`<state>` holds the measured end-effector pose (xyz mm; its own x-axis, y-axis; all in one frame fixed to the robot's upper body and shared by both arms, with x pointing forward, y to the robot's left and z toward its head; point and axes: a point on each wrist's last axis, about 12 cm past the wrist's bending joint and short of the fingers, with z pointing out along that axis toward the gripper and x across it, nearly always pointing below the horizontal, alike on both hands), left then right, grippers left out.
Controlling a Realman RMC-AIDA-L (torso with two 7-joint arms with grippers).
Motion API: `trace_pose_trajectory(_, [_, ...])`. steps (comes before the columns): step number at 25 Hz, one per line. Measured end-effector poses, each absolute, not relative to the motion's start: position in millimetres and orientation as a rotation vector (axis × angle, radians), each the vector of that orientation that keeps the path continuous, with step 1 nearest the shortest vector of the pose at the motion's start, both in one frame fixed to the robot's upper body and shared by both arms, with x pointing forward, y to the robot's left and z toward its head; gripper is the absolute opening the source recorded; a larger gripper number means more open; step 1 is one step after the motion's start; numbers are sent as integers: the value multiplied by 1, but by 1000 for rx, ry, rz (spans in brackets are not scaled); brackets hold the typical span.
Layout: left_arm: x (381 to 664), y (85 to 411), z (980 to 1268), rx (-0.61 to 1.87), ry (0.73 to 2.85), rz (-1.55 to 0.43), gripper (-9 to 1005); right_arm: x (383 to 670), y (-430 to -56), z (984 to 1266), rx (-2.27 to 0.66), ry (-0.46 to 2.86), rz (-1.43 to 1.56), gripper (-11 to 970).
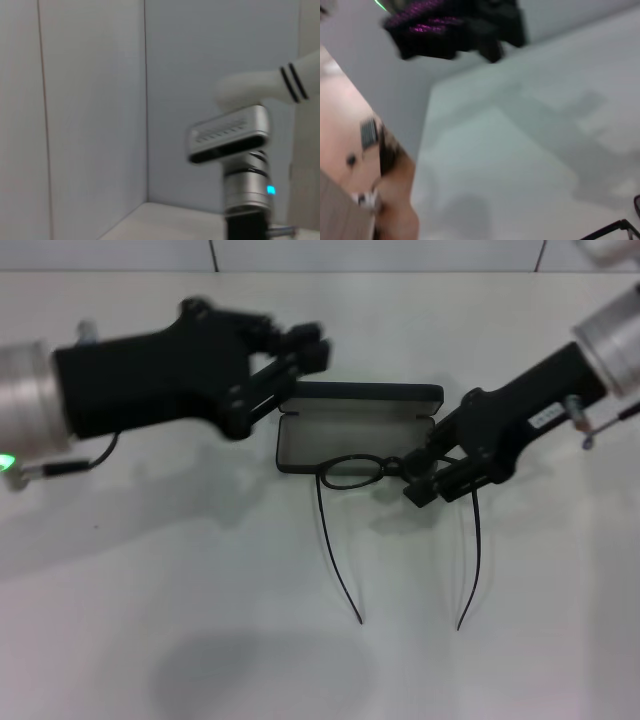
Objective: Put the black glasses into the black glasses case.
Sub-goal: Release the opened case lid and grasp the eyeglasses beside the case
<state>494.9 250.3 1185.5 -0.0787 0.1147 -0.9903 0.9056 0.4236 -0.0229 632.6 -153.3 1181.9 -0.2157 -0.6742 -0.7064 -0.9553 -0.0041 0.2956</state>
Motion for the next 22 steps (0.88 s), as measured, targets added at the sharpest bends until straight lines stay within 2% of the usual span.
trace_pose_trajectory(2, [491,260,1177,901,1501,-896,115,638,-137,1187,-1753,1960,982,426])
trace_pose_trajectory(10, [469,306,1140,726,1376,-1015,121,647,-99,1194,-1885,2058,720,426])
trace_pose_trajectory(22, [451,314,1117,684,1375,-1065,120,643,-66,1187,-1993,2076,483,427])
